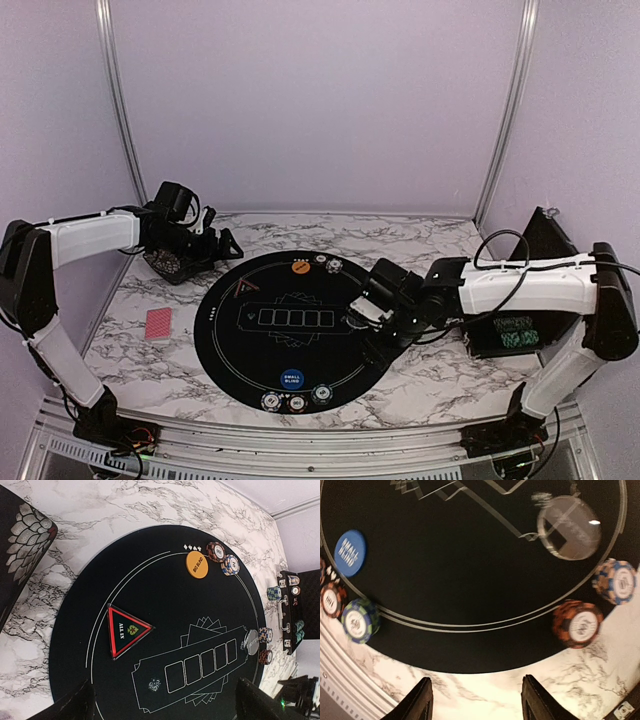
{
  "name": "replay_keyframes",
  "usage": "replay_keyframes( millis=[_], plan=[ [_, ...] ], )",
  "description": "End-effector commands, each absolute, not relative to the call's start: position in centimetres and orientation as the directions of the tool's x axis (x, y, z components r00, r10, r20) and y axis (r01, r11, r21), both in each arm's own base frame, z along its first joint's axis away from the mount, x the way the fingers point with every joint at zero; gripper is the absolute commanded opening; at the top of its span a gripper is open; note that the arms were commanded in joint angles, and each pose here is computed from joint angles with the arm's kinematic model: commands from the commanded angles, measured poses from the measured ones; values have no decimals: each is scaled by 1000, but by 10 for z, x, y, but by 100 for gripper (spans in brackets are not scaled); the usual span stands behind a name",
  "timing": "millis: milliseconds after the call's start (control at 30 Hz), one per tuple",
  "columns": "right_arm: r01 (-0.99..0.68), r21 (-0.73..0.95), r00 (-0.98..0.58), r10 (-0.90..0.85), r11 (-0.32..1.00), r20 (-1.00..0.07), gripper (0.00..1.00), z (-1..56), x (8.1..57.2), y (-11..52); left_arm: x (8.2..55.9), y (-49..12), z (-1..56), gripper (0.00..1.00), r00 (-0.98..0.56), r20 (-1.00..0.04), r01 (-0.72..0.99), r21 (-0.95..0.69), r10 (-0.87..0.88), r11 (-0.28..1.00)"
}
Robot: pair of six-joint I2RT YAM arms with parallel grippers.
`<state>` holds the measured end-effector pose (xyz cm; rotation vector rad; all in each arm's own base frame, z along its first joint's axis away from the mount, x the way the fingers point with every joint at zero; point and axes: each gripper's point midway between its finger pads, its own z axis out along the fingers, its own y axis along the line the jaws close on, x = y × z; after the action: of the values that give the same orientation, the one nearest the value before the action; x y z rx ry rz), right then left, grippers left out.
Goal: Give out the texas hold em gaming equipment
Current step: Pick up the pile of poker chips from the pile of poker chips.
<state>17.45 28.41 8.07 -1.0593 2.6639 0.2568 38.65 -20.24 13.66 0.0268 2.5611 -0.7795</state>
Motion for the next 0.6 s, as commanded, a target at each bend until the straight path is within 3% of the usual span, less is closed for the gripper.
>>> replay_keyframes(
  millis=[0,300,567],
  plan=[
    [-550,18,-779,-505,835,-373,59,113,234,254,384,-207,133,99,-903,-416,154,-539,-103,828],
    [-265,-58,-878,-265,963,-399,61,134,330,167,384,-209,137,99,-902,-419,163,-549,-101,820],
    [-187,-51,-882,-190,981,-431,62,131,390,139,383,-210,138,99,-903,-418,167,-555,-100,815]
  ],
)
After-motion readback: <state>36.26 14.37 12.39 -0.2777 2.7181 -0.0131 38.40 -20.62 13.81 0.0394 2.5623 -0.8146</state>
